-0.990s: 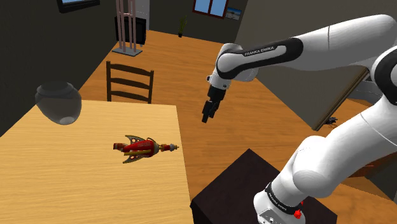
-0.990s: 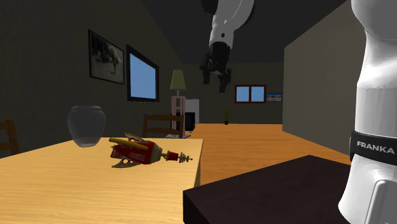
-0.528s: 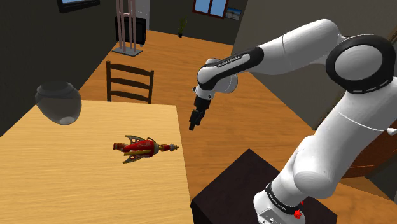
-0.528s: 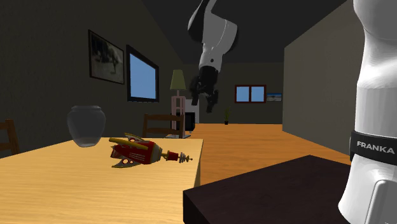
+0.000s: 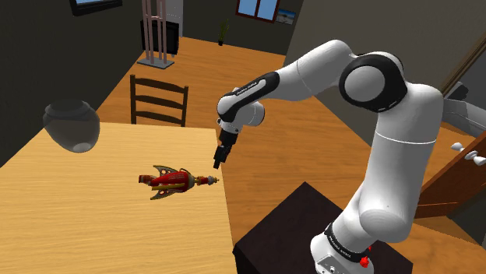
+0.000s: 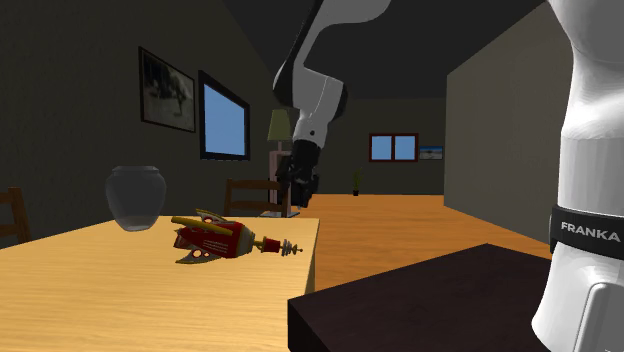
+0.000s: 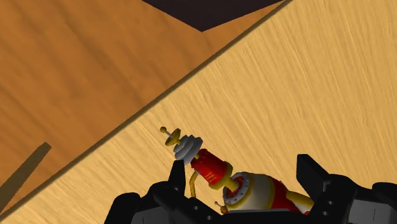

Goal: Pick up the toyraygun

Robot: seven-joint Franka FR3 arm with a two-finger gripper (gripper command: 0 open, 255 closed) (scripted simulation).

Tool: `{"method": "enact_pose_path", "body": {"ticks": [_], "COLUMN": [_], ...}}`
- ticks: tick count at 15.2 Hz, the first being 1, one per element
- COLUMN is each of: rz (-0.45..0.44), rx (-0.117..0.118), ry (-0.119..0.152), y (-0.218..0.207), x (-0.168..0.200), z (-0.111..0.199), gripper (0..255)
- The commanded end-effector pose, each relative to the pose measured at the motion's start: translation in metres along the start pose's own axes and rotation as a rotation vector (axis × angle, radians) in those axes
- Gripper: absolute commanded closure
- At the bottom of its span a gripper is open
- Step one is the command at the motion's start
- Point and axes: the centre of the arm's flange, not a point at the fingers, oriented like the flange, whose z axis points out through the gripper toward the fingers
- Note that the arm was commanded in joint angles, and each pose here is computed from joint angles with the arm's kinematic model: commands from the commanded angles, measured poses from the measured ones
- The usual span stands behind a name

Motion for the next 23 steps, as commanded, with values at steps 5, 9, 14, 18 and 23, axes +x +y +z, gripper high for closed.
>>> {"method": "enact_pose_path", "body": {"ticks": [5,9,14,18,23], "rz": [-0.069,-0.086,-0.086,-0.086,-0.086], "rx": [0.048,0.059,0.059,0.059,0.059], "ry": [0.000,-0.001,-0.001,-0.001,-0.001], "y": [0.016,0.023,0.033,0.034,0.034], "x": [0.049,0.062,0.062,0.062,0.062], "z": [0.060,0.084,0.109,0.112,0.112], "gripper": [0,0,0,255,255]}}
